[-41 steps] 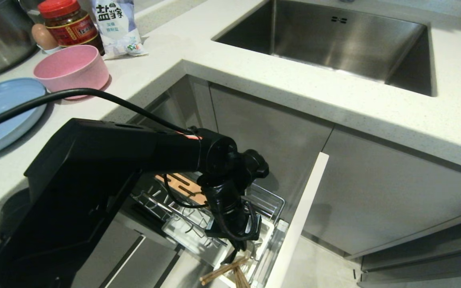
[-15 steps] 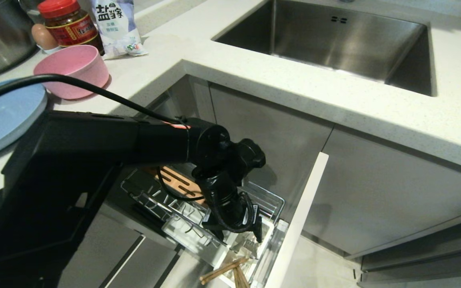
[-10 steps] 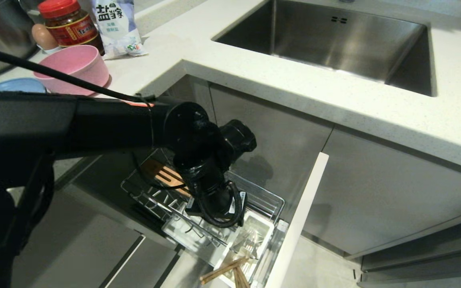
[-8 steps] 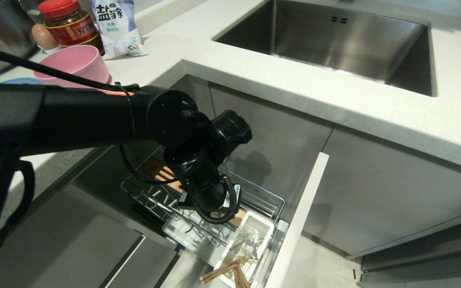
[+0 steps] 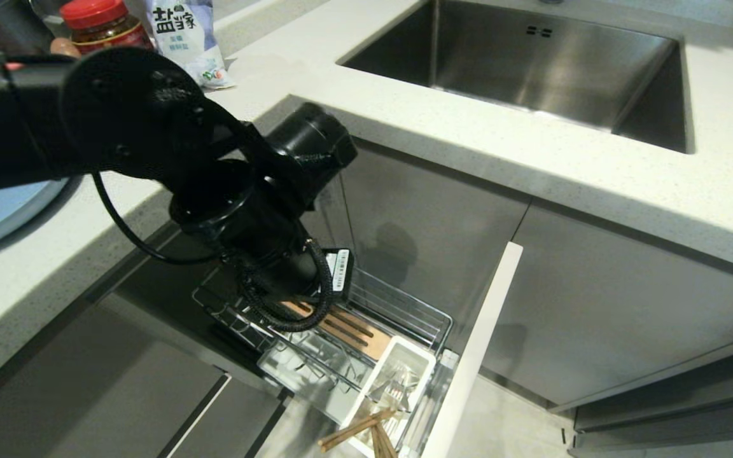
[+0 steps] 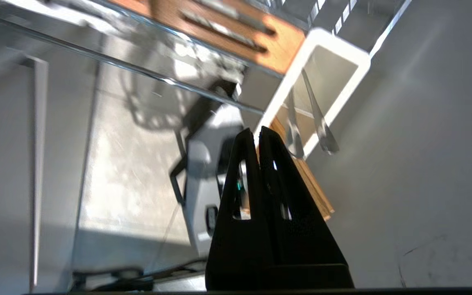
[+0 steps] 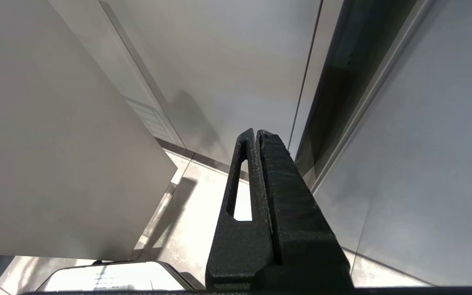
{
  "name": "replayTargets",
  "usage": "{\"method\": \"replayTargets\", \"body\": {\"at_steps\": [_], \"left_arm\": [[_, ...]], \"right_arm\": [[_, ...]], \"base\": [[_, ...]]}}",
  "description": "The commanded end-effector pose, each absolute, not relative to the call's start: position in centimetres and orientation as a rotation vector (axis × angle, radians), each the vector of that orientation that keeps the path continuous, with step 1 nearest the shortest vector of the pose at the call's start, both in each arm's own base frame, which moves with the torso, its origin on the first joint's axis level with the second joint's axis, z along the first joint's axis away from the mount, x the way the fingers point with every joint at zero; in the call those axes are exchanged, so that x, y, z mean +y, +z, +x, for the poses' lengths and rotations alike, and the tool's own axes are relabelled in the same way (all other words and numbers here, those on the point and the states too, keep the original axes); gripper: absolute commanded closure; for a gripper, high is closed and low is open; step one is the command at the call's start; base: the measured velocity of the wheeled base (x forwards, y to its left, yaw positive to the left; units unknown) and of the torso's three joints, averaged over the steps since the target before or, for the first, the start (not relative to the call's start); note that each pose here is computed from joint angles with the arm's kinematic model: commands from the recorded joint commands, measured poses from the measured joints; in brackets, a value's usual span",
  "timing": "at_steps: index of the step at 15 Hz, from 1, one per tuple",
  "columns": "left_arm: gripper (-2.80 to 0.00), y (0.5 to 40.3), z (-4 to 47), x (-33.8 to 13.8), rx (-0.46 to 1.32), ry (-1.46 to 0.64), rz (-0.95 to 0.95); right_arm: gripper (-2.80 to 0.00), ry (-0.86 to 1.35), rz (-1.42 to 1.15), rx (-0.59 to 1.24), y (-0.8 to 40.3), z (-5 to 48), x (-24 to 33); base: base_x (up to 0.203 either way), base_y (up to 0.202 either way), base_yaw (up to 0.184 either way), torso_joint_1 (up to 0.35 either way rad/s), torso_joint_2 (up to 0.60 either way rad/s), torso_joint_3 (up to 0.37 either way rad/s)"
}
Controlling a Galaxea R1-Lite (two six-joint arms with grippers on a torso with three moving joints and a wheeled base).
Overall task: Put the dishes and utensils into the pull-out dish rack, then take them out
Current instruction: Pick up the bowl and place it in the cupboard
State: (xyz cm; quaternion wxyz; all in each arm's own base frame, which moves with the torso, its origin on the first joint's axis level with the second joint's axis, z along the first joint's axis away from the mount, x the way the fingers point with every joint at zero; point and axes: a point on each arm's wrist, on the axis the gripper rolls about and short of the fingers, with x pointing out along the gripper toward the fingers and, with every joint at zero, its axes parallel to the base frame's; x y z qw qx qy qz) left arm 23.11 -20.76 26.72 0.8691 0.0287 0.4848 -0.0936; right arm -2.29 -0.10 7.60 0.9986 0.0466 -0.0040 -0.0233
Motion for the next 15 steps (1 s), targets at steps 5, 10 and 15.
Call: {"method": "replayTargets", "body": {"at_steps": [5, 10, 15], "left_arm": [[0.0, 33.8, 19.1, -14.3, 0.749, -0.117, -0.077], [0.0, 38.7, 17.6, -8.3, 0.463, -0.016, -0.237], [0.0, 41.1, 15.9, -6.5, 0.291, -0.01, -0.241]], "right_arm": [[0.0, -0.048, 0.094, -0.013, 7.6, -2.3, -0.1], [0.0, -0.046, 0.094, -0.013, 7.6, -2.3, -0.1], [0.0, -0.047, 0.094, -0.013, 7.6, -2.3, -0.1]], "base": [[0.0, 0.0, 0.0, 0.0, 0.0, 0.0], [0.0, 0.0, 0.0, 0.0, 0.0, 0.0], [0.0, 0.0, 0.0, 0.0, 0.0, 0.0]]}}
